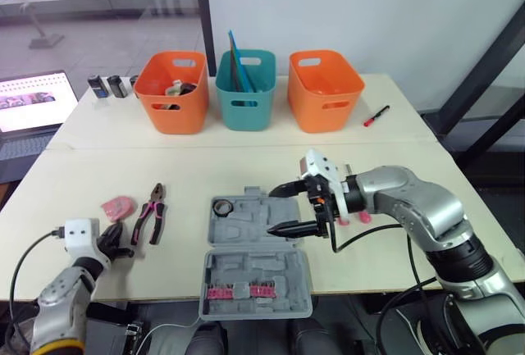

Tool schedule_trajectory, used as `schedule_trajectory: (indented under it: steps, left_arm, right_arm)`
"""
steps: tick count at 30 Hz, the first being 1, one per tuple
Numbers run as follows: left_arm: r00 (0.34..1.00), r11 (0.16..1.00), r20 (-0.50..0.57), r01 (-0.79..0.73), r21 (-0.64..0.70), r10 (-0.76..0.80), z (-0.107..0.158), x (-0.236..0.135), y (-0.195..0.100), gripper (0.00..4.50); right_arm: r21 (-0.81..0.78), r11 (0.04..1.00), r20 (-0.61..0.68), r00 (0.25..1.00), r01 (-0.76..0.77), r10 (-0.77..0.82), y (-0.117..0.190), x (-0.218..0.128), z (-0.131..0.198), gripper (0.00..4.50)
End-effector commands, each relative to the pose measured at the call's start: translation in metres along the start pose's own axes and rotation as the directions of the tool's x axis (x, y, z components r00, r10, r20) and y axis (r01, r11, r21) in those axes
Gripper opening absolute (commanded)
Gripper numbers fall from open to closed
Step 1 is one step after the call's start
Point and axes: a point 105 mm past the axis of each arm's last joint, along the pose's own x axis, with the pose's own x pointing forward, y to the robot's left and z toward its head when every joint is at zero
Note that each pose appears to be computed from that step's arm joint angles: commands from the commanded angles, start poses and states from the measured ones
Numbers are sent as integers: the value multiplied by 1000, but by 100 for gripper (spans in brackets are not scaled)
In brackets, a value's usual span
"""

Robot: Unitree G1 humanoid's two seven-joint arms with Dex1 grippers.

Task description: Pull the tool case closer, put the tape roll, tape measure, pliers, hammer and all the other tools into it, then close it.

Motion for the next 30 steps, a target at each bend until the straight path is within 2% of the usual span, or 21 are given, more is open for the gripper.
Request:
schedule_trajectory:
  steps: [1, 9, 16, 20, 26, 28, 30]
  left_arm:
    - [1000, 1000, -4, -17, -4, 17, 1, -23, -1, 3]
    - [995, 997, -81, -65, -45, 62, -22, -84, -14, 3]
    - [982, 994, -163, -102, -25, 96, -38, -110, -9, 3]
    - [983, 997, -167, -79, 18, 81, -33, -111, -6, 3]
    - [991, 998, -118, -59, 25, 62, -17, -116, -2, 3]
    - [995, 999, -87, -37, 30, 40, -10, -118, -1, 62]
    - [998, 999, -58, -11, 47, 14, 0, -123, 0, 139]
  right_arm:
    - [-39, 999, 16, 1000, -19, 20, 2, 0, 8, 450]
    - [-53, 996, 12, 997, -70, 71, 1, 10, 9, 450]
    - [-66, 992, 4, 994, -105, 106, 1, 17, 10, 450]
    - [-77, 990, 2, 993, -115, 115, 0, 20, 11, 450]
    - [-95, 987, 13, 991, -129, 131, 1, 21, 16, 450]
    - [-99, 985, 20, 989, -144, 147, 3, 20, 18, 450]
    - [-102, 982, 25, 986, -161, 165, 6, 18, 20, 450]
